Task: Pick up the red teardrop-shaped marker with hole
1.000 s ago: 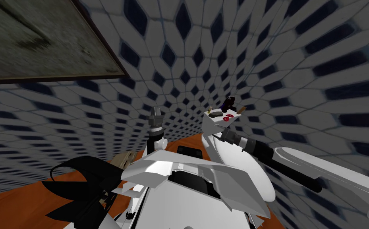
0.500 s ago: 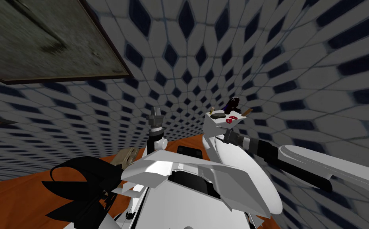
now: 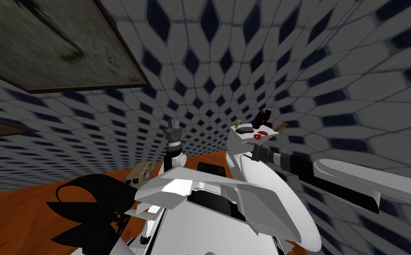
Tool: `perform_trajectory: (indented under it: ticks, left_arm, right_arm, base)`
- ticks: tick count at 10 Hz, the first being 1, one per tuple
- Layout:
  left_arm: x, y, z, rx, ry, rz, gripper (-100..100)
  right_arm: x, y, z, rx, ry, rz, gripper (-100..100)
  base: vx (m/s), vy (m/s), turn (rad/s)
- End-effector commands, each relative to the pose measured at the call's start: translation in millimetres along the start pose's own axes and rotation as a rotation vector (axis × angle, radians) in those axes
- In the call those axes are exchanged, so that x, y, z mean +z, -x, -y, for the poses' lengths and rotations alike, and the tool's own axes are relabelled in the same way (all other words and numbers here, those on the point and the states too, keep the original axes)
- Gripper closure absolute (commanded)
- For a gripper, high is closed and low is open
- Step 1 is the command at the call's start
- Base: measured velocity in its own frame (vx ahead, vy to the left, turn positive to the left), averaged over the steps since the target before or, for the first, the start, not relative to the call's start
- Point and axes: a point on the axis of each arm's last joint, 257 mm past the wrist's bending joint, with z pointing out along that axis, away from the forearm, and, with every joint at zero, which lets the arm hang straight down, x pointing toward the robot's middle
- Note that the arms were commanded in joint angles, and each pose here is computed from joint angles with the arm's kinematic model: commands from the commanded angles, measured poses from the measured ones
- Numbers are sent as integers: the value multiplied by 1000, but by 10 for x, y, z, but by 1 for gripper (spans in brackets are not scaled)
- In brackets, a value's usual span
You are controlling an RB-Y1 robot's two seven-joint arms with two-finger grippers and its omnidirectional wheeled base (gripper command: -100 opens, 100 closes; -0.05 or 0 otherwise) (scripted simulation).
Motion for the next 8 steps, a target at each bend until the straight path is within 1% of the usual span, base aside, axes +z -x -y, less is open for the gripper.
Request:
perform_trajectory:
  ticks: [1, 2, 3, 4, 5, 6, 7, 8]
  left_arm:
    - [0, 0, 0, 0, 0, 0, 0]
    - [0, 0, 0, 0, 0, 0, 0]
    - [0, 0, 0, 0, 0, 0, 0]
    - [0, 0, 0, 0, 0, 0, 0]
    - [0, 0, 0, 0, 0, 0, 0]
    - [0, 0, 0, 0, 0, 0, 0]
    - [0, 0, 0, 0, 0, 0, 0]
    - [0, 0, 0, 0, 0, 0, 0]
  right_arm:
    - [-38, -90, 1, -38, 19, -41, -100]
    - [-81, -232, 29, -61, 22, -85, -100]
    - [-98, -245, 39, -84, 38, -102, -100]
    - [-102, -248, 41, -90, 41, -106, -100]
    - [-152, -386, 77, -115, 48, -151, -100]
    - [-167, -395, 88, -135, 62, -165, -100]
    - [-216, -523, 124, -153, 66, -206, -100]
    - [-230, -528, 137, -172, 78, -218, -100]
  base:
    - [26, -43, 116]
    - [30, -64, 167]
    - [31, -64, 99]
    - [17, -29, -1]
    - [27, -40, 147]
    - [24, -51, 97]
    - [41, -62, 154]
    - [34, -70, 78]
